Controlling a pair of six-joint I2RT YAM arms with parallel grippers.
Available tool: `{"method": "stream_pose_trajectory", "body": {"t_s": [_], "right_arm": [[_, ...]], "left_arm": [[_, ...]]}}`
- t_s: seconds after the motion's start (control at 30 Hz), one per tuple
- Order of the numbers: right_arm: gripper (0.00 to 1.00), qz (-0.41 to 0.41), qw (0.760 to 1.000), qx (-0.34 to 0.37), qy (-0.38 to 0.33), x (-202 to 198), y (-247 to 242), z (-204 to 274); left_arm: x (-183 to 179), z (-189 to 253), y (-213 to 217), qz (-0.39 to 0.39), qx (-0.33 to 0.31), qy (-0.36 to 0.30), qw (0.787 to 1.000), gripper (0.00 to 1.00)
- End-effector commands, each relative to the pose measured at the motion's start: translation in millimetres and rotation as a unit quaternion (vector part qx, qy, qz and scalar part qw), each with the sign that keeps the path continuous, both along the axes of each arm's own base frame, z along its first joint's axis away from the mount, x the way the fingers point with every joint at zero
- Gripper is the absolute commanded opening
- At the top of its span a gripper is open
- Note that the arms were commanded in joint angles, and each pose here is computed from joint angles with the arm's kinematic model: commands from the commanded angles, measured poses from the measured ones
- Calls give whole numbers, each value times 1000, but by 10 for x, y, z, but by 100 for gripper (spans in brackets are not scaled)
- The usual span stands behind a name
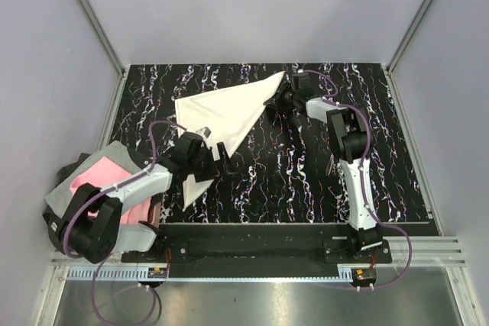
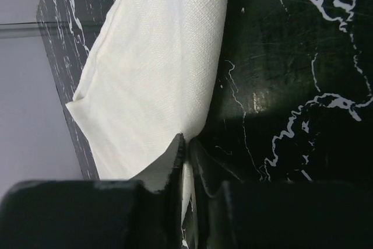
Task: Fold the napkin, place the utensils inside, and roll it up
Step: Fold the napkin
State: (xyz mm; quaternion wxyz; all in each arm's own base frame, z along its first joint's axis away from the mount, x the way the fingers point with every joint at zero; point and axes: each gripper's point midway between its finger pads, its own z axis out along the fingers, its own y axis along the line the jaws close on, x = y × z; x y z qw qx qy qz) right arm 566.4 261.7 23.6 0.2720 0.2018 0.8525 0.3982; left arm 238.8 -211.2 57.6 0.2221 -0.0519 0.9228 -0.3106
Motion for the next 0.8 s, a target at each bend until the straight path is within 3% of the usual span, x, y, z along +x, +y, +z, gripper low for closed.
{"method": "stream_pose_trajectory", "body": {"t_s": [0.0,0.03,0.17,0.23,0.53,0.77], "right_arm": [[8,-11,1000,-13,26,-14,-137,-202],[0,-13,999,-16,31,-46,-177,-234],[0,-22,999,-28,18,-66,-446,-84],[0,-33,999,-34,18,-110,-652,-39],[0,-67,995,-72,21,-404,-1514,40],[0,-80,993,-79,25,-474,-1816,49]], "left_arm": [[130,454,-99,5,-34,-63,997,99],[165,544,-86,7,-32,-75,997,99],[356,1028,-30,16,-15,-138,990,99],[378,1017,8,11,3,-149,989,99],[530,448,-14,-19,53,-143,988,99],[411,66,-151,-44,59,-109,991,99]]}}
